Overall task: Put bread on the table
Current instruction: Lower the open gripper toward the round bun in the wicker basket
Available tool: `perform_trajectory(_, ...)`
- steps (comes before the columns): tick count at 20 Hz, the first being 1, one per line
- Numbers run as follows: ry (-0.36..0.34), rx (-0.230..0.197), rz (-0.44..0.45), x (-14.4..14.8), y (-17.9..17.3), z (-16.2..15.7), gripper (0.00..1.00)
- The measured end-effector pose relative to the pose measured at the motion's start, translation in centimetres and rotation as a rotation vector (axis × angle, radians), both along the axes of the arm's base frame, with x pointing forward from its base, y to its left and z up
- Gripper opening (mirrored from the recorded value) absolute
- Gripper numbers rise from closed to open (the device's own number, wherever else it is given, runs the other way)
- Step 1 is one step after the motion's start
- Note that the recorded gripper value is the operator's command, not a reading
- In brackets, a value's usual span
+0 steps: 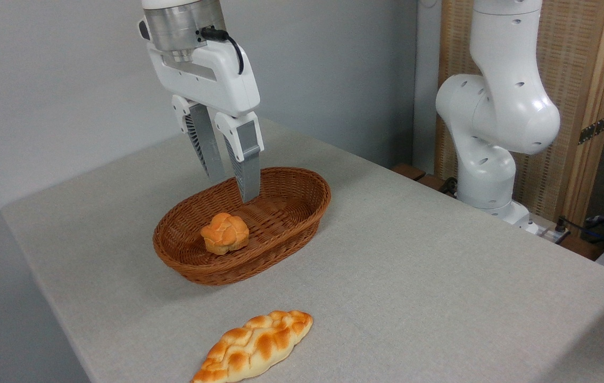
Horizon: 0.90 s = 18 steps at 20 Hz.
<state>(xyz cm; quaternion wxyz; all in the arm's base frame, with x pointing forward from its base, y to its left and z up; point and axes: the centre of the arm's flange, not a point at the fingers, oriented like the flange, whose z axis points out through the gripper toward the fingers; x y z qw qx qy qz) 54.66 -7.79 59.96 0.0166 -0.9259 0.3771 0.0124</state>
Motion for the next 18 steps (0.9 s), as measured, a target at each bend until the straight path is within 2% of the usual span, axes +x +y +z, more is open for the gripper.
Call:
perform_trajectory(5, 0.001, -0.020, 0.021, 0.1, 1.0, 0.1, 1.00)
perform_trajectory(18, 0.000, -0.034, 0.018, -0.1, 0.6, 0.3, 1.00)
